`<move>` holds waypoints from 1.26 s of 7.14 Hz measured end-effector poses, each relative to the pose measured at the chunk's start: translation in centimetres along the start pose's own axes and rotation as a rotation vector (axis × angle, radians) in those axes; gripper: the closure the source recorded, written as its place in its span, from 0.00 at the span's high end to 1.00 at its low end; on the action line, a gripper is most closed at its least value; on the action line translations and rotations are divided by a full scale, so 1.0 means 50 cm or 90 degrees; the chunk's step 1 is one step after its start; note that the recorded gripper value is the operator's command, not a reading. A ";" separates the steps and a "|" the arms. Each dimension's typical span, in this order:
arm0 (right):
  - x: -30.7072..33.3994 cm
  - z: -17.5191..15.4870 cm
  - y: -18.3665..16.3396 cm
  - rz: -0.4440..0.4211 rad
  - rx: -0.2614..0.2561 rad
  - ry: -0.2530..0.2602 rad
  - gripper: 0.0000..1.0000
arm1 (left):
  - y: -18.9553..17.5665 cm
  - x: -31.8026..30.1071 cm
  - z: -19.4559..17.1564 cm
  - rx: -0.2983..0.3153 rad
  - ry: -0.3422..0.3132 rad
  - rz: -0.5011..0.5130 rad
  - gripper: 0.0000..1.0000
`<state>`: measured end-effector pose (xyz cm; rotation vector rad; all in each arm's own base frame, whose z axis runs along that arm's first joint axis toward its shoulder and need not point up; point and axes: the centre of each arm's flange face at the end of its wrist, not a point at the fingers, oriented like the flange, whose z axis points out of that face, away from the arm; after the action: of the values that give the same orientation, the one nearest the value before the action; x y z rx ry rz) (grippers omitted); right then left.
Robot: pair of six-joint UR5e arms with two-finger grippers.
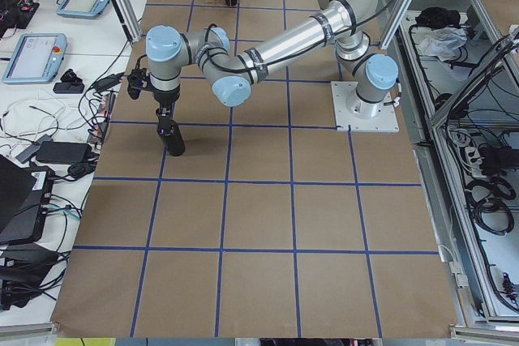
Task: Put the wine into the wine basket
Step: 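Lower the left gripper over the bottle neck and close on it, then lift the bottle by its neck with the left gripper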
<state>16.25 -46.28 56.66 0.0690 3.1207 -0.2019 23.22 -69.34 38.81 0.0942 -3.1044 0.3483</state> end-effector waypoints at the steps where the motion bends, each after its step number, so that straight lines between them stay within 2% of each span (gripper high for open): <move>1: 0.000 0.000 0.000 0.000 0.000 -0.001 1.00 | -0.005 -0.001 0.015 0.005 0.010 -0.010 1.00; 2: 0.000 0.000 0.000 -0.001 0.000 -0.001 1.00 | -0.009 0.001 0.024 0.011 0.017 -0.014 1.00; 3: 0.000 0.001 0.000 -0.001 -0.001 -0.001 1.00 | -0.012 0.002 0.029 0.014 0.021 -0.015 0.94; 5: 0.000 0.002 0.000 0.000 -0.002 -0.001 1.00 | -0.016 0.005 0.031 0.021 0.018 -0.006 0.94; 9: 0.000 0.003 -0.001 0.003 -0.002 -0.001 1.00 | -0.031 0.032 0.035 0.038 0.005 0.050 0.90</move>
<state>16.27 -46.33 56.51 0.0762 3.1190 -0.1961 21.70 -71.35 37.49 -0.0285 -3.0964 0.4434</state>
